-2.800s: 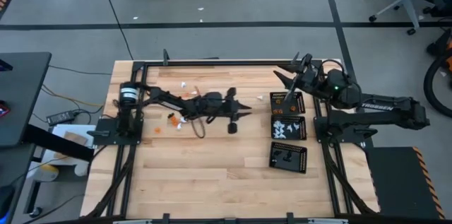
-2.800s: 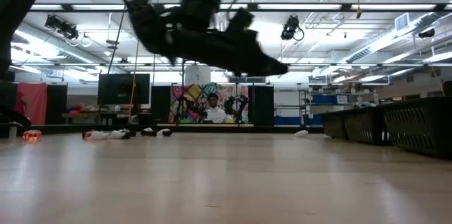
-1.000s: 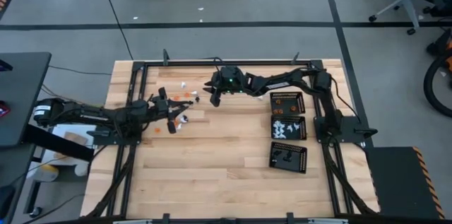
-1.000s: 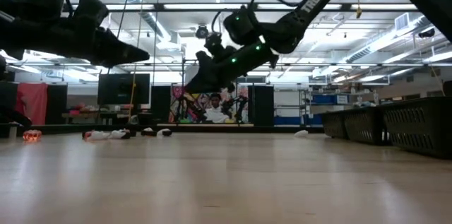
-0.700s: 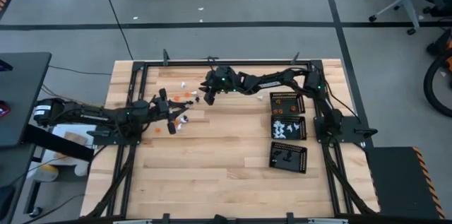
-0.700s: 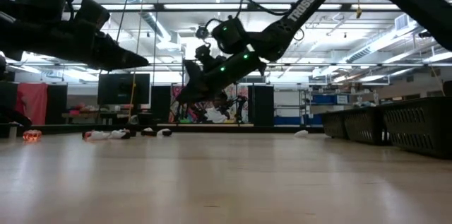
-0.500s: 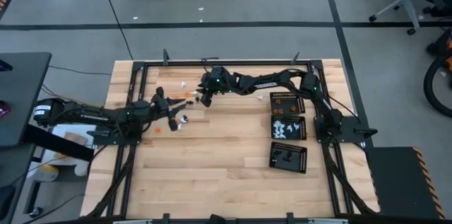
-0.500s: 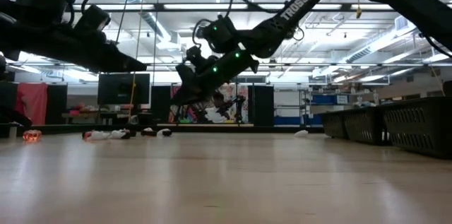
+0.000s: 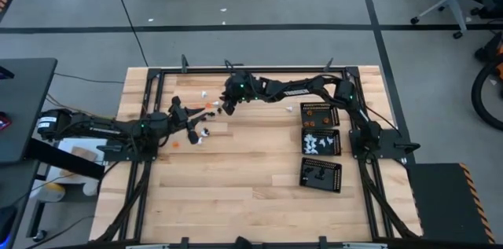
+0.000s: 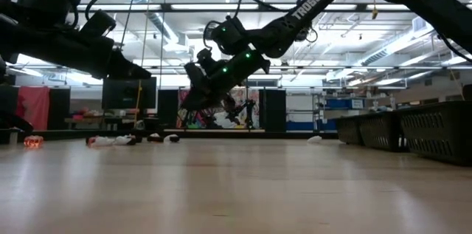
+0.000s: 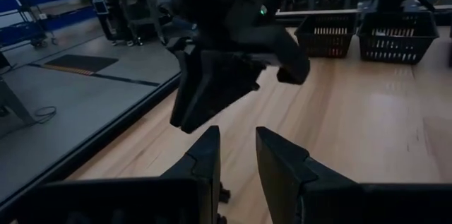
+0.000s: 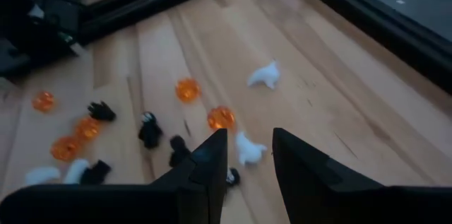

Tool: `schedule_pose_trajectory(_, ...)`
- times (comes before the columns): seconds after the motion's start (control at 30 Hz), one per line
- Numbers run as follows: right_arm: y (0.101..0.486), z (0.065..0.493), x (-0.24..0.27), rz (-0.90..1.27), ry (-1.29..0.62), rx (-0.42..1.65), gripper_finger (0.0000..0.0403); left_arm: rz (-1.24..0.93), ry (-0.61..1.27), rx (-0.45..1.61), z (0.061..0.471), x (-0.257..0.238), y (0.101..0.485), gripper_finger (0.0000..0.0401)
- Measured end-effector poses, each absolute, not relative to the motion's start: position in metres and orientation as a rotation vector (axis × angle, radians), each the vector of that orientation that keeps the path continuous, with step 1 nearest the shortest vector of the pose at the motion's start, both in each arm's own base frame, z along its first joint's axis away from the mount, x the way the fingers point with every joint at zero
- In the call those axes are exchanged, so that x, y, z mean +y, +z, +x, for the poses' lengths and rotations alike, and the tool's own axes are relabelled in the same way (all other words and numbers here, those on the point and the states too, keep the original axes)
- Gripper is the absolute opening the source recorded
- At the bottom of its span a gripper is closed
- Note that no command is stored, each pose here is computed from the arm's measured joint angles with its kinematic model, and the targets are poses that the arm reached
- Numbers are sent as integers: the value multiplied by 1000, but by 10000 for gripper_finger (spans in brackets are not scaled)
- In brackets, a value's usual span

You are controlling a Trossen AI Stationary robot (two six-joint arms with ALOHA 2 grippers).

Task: Sort Halloween decoration
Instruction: Put the black skeleton toy into the bottom bin

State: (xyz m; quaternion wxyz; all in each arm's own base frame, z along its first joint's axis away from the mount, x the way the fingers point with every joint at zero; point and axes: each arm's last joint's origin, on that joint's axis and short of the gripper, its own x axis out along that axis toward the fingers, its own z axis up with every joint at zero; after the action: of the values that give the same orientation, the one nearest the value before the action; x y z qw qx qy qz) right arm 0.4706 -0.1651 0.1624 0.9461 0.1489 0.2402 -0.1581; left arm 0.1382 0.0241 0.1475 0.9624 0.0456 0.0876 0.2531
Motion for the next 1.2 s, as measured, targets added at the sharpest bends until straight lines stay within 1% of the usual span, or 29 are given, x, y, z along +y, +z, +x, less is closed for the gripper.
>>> schedule_pose_trajectory(0.17,178,479,-157,248,-285,520,119,90,513,177,138,24,147,77)
schedule_pose_trajectory(0.33,195,481,-156,197,-246,640,123,72,515,166,138,24,148,77)
schedule_pose_trajectory(0.43,195,479,-157,178,-238,685,135,63,515,166,139,24,148,77)
schedule_pose_trajectory(0.57,195,482,-148,162,-213,679,158,44,517,152,140,24,151,77)
schedule_pose_trajectory(0.73,187,487,-134,144,-208,598,185,30,518,147,140,24,151,77)
schedule_pose_trajectory(0.83,181,489,-126,155,-233,562,194,6,520,135,140,24,152,77)
schedule_pose_trajectory(0.93,175,490,-115,166,-236,531,196,-10,521,139,140,24,151,77)
schedule_pose_trajectory(1.07,172,496,-88,159,-171,458,194,-17,503,137,140,24,151,77)
schedule_pose_trajectory(1.13,163,500,-76,146,-155,433,194,-21,491,136,140,23,151,77)
schedule_pose_trajectory(1.2,149,503,-69,148,-135,456,194,-20,489,136,140,23,151,77)
